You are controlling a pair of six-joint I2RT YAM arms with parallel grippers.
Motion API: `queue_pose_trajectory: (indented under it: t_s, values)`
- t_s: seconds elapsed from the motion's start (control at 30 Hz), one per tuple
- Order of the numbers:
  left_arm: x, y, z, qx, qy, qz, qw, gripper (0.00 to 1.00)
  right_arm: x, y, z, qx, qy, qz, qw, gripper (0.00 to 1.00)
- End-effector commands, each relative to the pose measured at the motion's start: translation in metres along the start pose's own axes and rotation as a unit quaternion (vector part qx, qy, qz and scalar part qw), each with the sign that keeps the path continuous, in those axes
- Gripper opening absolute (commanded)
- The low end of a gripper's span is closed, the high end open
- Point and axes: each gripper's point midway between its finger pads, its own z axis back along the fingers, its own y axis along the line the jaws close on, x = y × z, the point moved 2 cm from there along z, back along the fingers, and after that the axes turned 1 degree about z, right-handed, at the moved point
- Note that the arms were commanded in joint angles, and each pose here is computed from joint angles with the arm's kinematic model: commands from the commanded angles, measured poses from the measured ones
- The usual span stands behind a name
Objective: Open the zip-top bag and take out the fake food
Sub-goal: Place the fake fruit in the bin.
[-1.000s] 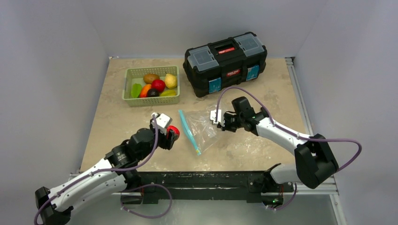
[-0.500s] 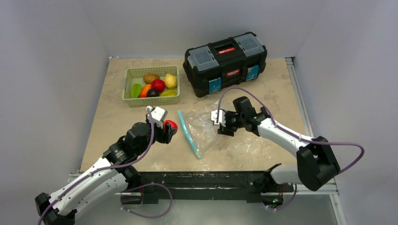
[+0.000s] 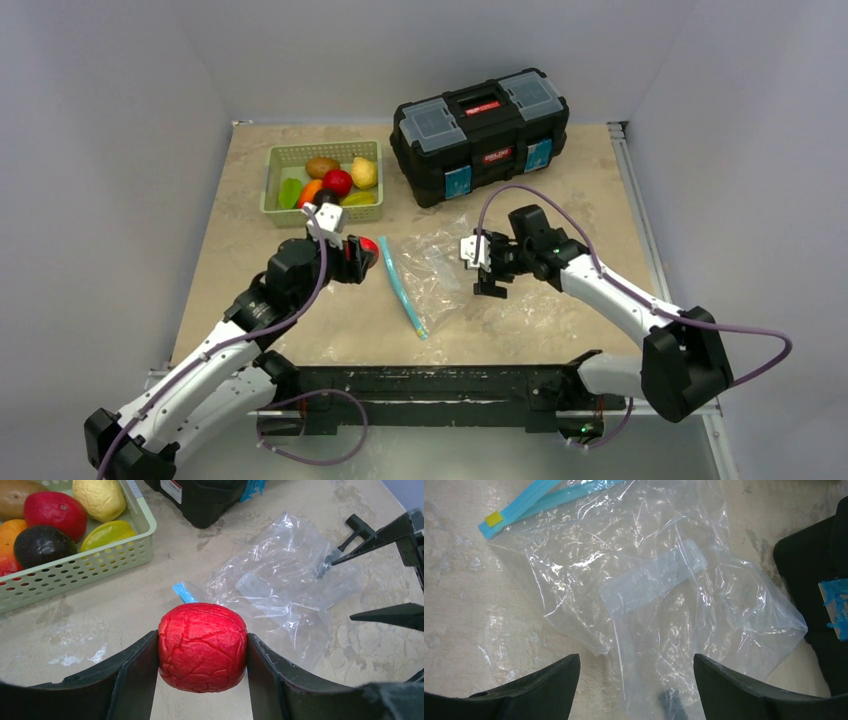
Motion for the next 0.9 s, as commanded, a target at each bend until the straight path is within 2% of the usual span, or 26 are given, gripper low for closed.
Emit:
queue_pose_trajectory:
  t_s: [0.0,0.87]
  values:
    - [0.046,-0.007,-0.005,-0.019,-0.059,0.029,0.998,0.0,0.012,-0.001,0.01,0.005,-0.024,0.017,1.0,0.83]
    - [0.115,0.075,-0.065,0.05,-0.067,0.071,0.994,0.0,0.015,-0.002,0.016,0.005,-0.029,0.022,0.999,0.85]
